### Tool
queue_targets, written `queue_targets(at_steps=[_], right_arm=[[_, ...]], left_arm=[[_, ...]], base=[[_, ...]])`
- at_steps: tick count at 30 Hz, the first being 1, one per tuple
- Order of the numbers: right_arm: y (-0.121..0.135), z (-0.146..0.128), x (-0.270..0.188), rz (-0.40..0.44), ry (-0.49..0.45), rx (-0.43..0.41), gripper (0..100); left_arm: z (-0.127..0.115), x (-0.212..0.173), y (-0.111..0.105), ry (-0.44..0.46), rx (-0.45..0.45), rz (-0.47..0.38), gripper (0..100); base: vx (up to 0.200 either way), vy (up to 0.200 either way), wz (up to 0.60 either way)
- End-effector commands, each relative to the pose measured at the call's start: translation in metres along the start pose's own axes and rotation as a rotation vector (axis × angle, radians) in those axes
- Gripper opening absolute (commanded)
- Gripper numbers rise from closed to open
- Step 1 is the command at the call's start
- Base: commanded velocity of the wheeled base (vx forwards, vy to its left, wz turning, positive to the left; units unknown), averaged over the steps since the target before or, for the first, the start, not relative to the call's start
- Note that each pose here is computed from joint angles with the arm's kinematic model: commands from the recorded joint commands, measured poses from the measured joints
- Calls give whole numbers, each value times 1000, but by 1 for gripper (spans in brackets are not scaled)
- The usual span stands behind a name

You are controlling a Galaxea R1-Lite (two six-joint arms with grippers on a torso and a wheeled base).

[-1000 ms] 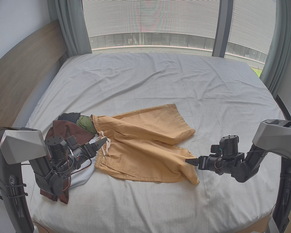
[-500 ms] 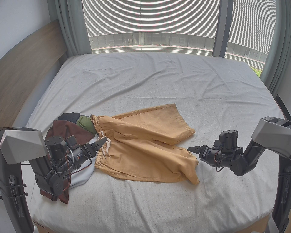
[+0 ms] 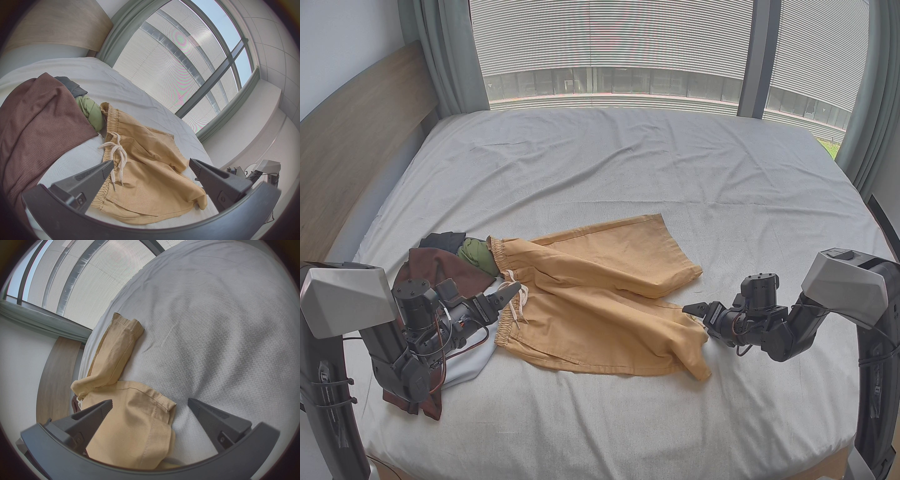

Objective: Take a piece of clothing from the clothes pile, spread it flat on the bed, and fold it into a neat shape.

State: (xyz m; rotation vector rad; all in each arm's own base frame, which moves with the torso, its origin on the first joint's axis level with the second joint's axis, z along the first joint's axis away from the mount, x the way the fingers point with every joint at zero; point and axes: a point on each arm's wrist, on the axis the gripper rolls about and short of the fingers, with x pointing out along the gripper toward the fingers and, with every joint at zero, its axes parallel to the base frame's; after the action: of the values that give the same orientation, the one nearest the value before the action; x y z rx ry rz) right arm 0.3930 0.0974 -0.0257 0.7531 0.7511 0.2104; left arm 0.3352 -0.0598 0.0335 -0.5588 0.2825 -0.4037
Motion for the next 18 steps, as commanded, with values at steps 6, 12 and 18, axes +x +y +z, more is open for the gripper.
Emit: queue_targets(at_steps=[6, 12, 18], right_arm=[[-3, -2, 7, -15, 18, 10, 0], [-2, 0, 6, -11, 11, 10, 0], [1, 19, -1, 5, -44, 5, 0]], left_arm=[[1, 0, -1, -5, 1, -2, 100], [3, 0, -1, -9, 3, -3, 100], [3, 0, -1, -10, 3, -5, 100]], base=[[0, 0, 0], [0, 0, 0], [0, 0, 0]])
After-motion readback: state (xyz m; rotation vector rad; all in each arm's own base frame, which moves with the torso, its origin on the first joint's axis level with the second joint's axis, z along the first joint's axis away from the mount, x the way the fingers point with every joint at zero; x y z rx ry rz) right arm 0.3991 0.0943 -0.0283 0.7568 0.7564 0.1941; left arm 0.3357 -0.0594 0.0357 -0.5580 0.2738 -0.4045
